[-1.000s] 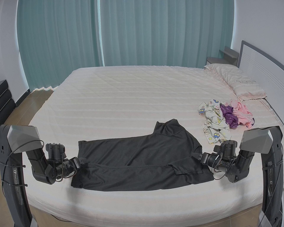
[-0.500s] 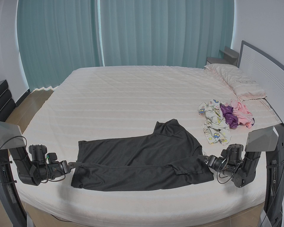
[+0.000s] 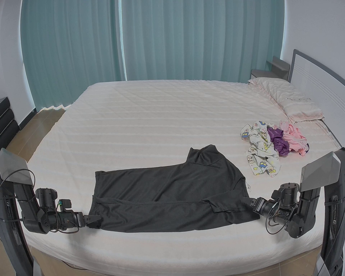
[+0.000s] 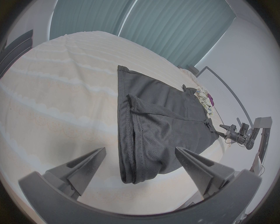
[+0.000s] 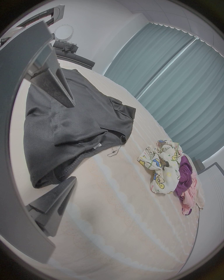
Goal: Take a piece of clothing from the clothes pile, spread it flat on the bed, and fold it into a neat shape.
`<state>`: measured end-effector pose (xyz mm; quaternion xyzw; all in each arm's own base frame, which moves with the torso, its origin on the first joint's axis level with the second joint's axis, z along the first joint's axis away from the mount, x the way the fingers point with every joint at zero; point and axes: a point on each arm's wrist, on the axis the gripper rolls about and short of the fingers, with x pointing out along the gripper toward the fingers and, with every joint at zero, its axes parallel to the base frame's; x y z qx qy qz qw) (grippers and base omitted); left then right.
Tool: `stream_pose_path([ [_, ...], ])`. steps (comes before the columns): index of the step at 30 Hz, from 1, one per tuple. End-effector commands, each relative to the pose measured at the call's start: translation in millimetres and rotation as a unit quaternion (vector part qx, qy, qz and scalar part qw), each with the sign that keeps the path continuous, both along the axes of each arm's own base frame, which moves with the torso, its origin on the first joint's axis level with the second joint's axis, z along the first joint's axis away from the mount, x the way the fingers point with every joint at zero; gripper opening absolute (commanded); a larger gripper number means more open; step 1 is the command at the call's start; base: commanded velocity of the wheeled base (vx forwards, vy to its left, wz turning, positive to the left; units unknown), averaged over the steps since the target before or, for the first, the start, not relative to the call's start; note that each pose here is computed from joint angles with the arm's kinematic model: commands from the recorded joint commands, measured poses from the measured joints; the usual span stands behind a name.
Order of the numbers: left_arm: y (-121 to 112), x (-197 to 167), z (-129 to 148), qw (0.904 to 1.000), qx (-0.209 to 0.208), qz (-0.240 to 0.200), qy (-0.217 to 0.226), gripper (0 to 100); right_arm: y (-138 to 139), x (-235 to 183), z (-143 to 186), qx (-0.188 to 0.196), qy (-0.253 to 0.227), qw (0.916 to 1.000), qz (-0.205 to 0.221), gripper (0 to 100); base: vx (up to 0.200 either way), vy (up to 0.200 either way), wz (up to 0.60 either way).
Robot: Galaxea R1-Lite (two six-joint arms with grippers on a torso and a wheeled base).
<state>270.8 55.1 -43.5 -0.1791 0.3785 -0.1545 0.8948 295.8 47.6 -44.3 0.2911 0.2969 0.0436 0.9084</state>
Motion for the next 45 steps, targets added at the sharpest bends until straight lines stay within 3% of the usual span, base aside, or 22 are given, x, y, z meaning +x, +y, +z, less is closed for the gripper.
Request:
stream_pose_path([
  [1,-1.0,-0.8,-7.9,0.9999,-0.005,-0.001,0.013,100,2.8,-3.3,-0.9,-0.001,0.005,1.0000,0.006,100,0.000,0.000,0.00],
  [4,-2.4,0.5,-10.9,0.9999,-0.004,-0.004,0.016,100,2.8,-3.6,-0.9,0.000,0.005,1.0000,0.006,100,0.000,0.000,0.00],
  [5,-2.4,0.4,-11.3,0.9998,-0.005,-0.004,0.017,0,2.8,-3.5,-0.4,0.000,0.005,1.0000,0.006,100,0.000,0.000,0.00],
  [23,7.9,-11.4,-5.2,0.9995,-0.001,0.019,0.025,0,2.3,-3.7,-1.9,0.005,0.009,0.9999,0.002,100,0.000,0.000,0.00],
  [37,9.6,-21.3,-6.4,0.9985,0.011,0.001,0.053,0,1.8,-4.2,-3.4,0.005,0.012,0.9999,0.001,100,0.000,0.000,0.00],
  [38,9.9,-21.4,-6.4,0.9985,0.011,0.002,0.053,100,1.8,-4.2,-3.4,0.005,0.013,0.9999,0.002,100,0.000,0.000,0.00],
  [45,11.3,-15.7,-3.3,0.9992,0.013,0.005,0.037,100,1.9,-3.9,-3.3,0.005,0.012,0.9999,0.001,100,0.000,0.000,0.00],
])
